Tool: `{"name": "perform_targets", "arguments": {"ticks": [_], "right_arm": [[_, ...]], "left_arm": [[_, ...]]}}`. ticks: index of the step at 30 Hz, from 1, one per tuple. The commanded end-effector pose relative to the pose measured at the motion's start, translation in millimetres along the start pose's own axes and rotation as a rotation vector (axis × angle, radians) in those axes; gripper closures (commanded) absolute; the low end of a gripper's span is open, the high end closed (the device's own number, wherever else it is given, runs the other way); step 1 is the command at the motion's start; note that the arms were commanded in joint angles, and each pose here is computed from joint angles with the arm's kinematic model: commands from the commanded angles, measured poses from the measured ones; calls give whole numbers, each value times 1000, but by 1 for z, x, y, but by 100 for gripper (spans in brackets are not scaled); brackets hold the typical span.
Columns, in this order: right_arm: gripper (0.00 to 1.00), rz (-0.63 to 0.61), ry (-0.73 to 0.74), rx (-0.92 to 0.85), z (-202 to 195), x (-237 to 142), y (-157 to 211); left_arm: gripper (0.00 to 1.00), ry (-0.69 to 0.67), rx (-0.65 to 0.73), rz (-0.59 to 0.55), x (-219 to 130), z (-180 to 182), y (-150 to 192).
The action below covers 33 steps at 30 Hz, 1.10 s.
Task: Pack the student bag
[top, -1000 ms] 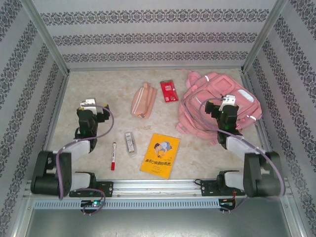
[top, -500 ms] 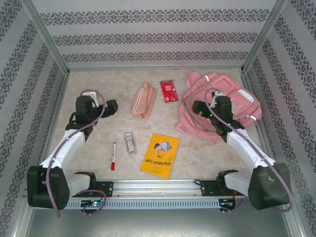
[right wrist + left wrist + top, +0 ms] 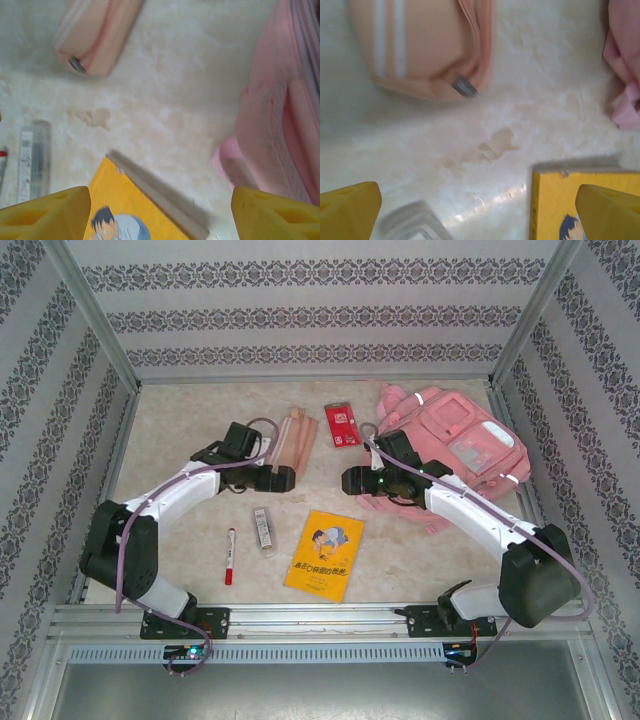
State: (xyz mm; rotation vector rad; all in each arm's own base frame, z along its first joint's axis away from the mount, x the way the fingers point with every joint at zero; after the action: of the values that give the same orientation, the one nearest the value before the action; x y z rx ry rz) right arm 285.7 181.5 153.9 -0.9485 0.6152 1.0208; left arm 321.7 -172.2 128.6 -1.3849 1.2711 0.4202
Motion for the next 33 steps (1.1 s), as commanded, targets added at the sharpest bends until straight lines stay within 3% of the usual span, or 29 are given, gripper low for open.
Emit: {"name": "perform_targets", "arguments": {"ticks": [1,4,5,9,13,20,25,29,33], "right_arm": [[26,58,158,77,-33,-20,17],[29,66,160,108,-55,-23,0],[36,72,137,137,-59,-23,-10],[47,22,113,124,-59,-19,-49],[56,41,89,91,-49,-4,-63],[57,179,-47,4,2,1,-18],[56,295,-38,-46,7,7,16],[46,197,95,-65,-13,10,-7],[45,78,229,-9,-44,11,-51]], "left_arm": [[0,55,54,113,0,-26,17],[0,88,82,130,6,-42,20],[0,98,83,127,9,-45,19],[0,98,47,130,15,-51,15],[0,94,50,171,20,-54,19],[1,16,-23,274,15,-44,33],[0,-37,-63,330,-9,-39,56],[1,-56,-86,318,-20,-37,60],[0,-19,-100,261,-15,-42,47]]}}
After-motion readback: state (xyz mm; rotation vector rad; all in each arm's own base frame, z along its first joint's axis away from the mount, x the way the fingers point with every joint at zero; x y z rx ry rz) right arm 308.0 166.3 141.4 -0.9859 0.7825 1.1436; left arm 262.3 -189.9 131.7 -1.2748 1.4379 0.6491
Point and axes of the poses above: each hand's point on the last joint's axis, 136 mm out from that joint toward the fingers, its own x axis out along the fingers, its own z axis along the line the jaws close on, y = z × x, the point moved 3 cm from there along -x, back along the fingers, and after that the axes turned 12 degrees about x, right-handed, at the moved point
